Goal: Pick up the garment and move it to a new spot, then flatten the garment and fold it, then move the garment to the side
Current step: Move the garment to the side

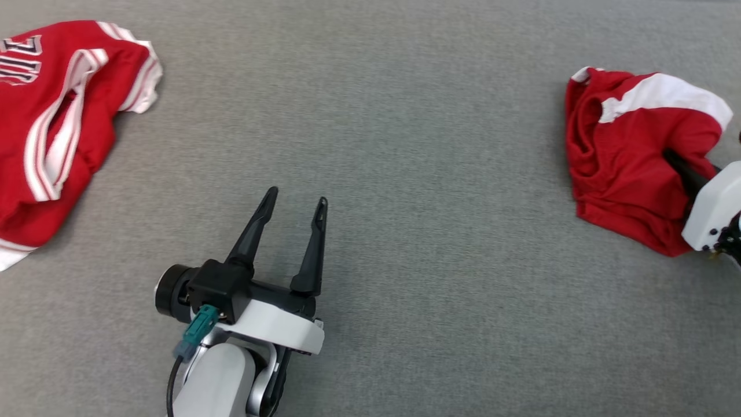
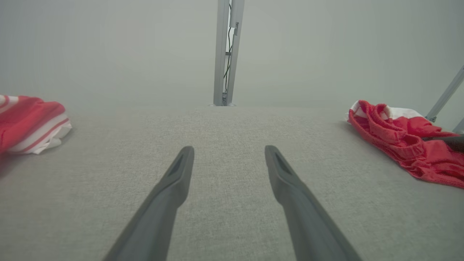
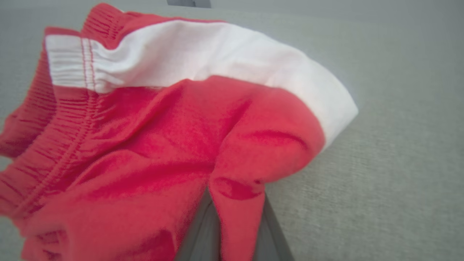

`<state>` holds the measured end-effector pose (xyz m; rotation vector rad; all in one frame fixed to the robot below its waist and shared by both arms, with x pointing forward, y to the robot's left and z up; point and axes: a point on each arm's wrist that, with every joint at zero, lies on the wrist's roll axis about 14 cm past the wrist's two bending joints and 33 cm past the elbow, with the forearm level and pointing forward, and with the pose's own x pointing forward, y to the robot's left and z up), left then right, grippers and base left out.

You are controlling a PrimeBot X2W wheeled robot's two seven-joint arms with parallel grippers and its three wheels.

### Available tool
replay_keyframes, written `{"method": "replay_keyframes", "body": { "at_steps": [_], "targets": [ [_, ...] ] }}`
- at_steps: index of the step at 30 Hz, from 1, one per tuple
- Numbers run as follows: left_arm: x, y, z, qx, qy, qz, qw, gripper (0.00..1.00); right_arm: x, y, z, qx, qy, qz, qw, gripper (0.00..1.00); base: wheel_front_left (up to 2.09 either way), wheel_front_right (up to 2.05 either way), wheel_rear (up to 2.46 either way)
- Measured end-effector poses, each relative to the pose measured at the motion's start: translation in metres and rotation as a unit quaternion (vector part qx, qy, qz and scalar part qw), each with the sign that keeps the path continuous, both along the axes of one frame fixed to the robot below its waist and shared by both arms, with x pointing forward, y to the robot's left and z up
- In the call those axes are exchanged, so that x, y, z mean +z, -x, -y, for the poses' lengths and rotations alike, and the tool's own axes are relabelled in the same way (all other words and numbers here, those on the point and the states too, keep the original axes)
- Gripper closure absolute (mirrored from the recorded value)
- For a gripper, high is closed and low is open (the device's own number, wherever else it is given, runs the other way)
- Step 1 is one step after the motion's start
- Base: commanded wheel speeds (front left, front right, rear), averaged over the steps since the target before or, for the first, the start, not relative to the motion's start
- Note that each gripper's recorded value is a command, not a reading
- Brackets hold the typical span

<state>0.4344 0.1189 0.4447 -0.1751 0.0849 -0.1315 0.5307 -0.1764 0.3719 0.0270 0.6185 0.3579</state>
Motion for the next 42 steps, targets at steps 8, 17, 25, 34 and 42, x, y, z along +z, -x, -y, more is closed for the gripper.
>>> {"method": "replay_keyframes", "body": {
  "at_steps": [8, 17, 25, 34, 42],
  "targets": [
    [-0.015, -0.018, 0.065, -0.102, 0.016, -0.003, 0.995, 0.0, -0.009, 0.014, 0.083, -0.037, 0.089, -0.013, 0.995, 1.0, 0.0, 0.0, 0.0],
    [-0.036, -0.026, 0.096, -0.145, 0.029, -0.019, 0.989, 0.0, -0.008, 0.014, 0.155, -0.06, 0.195, -0.005, 0.979, 1.0, 0.0, 0.0, 0.0],
    [-0.044, -0.032, 0.088, -0.136, 0.023, -0.023, 0.99, 0.0, -0.014, 0.004, 0.188, -0.054, 0.284, -0.009, 0.957, 1.0, 0.0, 0.0, 0.0],
    [-0.048, -0.035, 0.078, -0.121, 0.019, -0.027, 0.992, 0.0, -0.016, -0.009, 0.191, -0.046, 0.318, 0.002, 0.947, 0.0, 0.0, 0.0, 0.0],
    [-0.041, -0.033, 0.071, -0.106, 0.024, -0.026, 0.994, 0.0, 0.011, -0.029, 0.173, -0.01, 0.339, 0.043, 0.94, 0.0, 0.0, 0.0, 0.0]
  ]
}}
